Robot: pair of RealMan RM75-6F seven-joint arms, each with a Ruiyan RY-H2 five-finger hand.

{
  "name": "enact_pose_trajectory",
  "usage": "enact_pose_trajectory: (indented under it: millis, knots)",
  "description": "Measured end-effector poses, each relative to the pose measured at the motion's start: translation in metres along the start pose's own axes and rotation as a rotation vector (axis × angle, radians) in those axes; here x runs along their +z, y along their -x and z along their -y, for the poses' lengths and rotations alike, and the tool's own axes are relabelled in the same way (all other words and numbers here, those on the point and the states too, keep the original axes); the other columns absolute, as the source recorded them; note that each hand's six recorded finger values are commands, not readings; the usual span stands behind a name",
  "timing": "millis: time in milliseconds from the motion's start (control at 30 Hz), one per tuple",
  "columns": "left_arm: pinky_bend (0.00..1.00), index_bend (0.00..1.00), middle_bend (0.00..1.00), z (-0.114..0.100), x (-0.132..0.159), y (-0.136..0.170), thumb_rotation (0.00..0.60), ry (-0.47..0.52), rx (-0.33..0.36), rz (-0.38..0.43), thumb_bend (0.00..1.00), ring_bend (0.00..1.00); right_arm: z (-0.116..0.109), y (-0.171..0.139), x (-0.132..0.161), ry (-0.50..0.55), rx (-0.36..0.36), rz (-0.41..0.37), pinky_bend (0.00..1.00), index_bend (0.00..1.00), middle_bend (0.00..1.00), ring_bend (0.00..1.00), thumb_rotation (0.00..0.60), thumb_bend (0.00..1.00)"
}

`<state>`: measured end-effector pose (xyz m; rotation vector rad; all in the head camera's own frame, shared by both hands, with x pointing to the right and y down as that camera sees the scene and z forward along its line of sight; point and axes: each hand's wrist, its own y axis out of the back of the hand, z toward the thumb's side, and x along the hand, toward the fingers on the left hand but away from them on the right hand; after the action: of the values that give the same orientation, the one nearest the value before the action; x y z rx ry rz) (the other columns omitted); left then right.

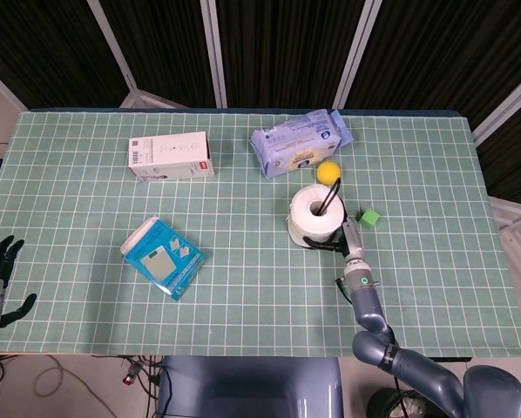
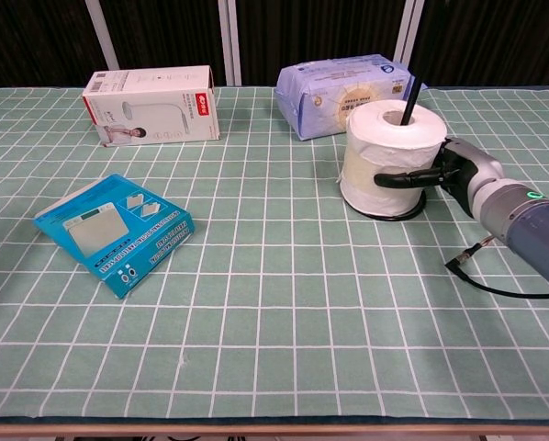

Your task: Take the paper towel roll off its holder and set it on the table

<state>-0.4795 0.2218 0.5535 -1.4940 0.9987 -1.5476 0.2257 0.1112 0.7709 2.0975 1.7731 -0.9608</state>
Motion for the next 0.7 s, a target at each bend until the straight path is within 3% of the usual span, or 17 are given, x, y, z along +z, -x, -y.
enact_pose_trajectory:
  millis: [133,233,400,700]
  knots:
    - [0.00,0.06,0.00,0.000,0.000,0.000,0.600,0.000,-0.001,-0.001,0.24,0.00,-0.003,0.004,0.001,-0.007,-0.027,-0.002,0.08,0.15,0.22,0.22,0.600,0.00]
    - [0.00,0.06,0.00,0.000,0.000,0.000,0.600,0.000,-0.002,0.000,0.24,0.00,-0.004,0.006,0.000,0.003,-0.049,0.007,0.16,0.22,0.27,0.28,0.600,0.00]
    - [0.00,0.07,0.00,0.000,-0.001,0.000,0.600,0.001,0.000,-0.002,0.24,0.00,-0.007,0.008,0.003,0.000,-0.075,0.002,0.19,0.29,0.29,0.30,0.600,0.00]
    - [0.00,0.07,0.00,0.000,0.000,0.001,0.600,-0.003,-0.001,-0.002,0.24,0.00,-0.015,0.003,0.021,0.003,-0.055,-0.037,0.20,0.29,0.30,0.30,0.600,0.00]
